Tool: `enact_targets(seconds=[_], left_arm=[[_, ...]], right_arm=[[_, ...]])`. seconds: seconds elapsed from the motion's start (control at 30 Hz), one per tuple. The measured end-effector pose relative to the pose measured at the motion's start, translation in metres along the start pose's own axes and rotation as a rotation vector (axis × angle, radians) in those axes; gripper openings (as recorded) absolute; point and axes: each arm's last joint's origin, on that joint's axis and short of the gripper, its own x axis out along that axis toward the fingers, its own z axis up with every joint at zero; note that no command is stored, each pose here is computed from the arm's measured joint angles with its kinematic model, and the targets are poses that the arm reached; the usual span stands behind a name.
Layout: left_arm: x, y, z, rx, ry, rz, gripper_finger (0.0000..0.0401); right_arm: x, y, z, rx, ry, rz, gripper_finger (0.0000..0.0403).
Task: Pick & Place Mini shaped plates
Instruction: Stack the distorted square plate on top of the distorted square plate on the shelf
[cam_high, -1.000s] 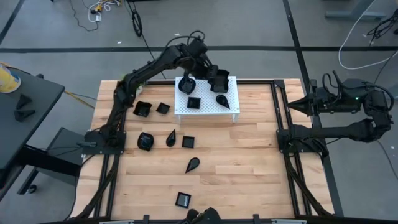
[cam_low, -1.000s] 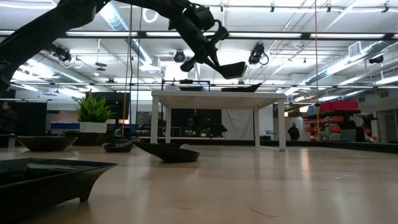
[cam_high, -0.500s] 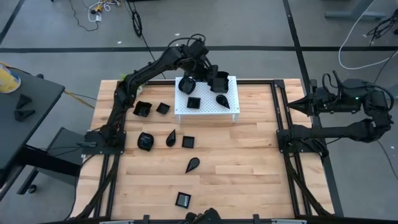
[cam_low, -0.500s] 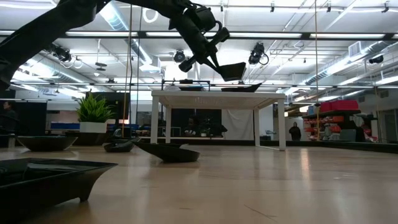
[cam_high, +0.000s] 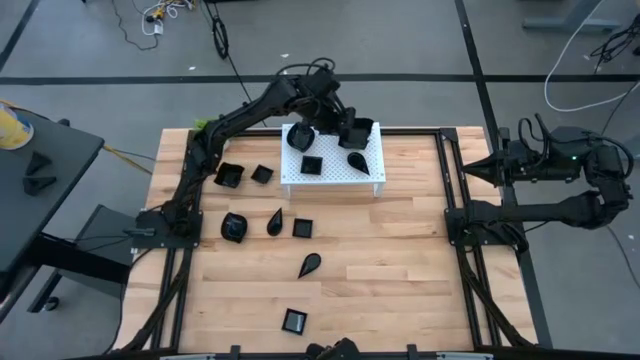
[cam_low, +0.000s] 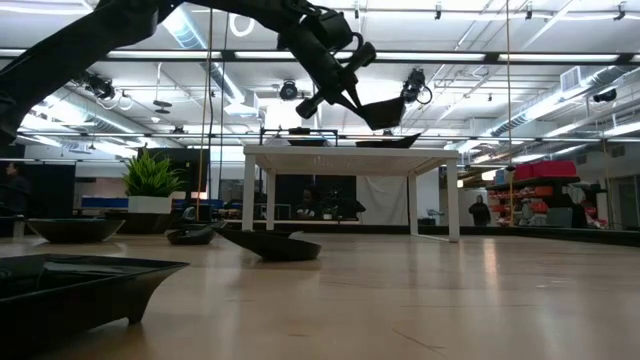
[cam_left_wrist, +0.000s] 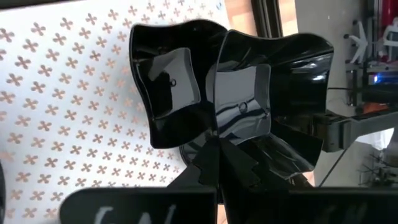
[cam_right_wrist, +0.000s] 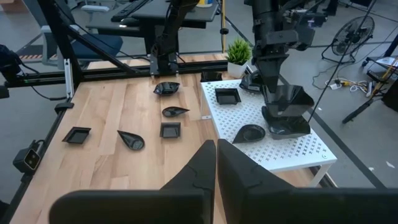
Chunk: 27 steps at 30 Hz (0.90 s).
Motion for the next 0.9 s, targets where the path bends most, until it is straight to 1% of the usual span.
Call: enact_targets(seconds=[0.1,0.47,0.6,0.67,0.9], left_arm=[[0.0,0.0,0.001,0.016,-0.002,0.001,0.0002],[-0.001,0.003,0.003,0.01,-0.011,0.006,0.0003],[0.006,0.005,0.004,-0.009,0.006,0.01,0.0003],[0.009,0.004,0.005,-0.004,-0.021,0.005,0.0004],[0.01,0.005,0.004,-0.023,-0.013,0.019,0.0004]], right_arm=[[0.0,0.0,0.0,0.0,0.0,0.0,0.002],[0.0,0.0,0.0,0.0,0.0,0.0,0.002],[0.0,0.0,0.0,0.0,0.0,0.0,0.002],[0.0,0.0,0.0,0.0,0.0,0.0,0.002],[0.0,0.0,0.0,0.0,0.0,0.0,0.002]])
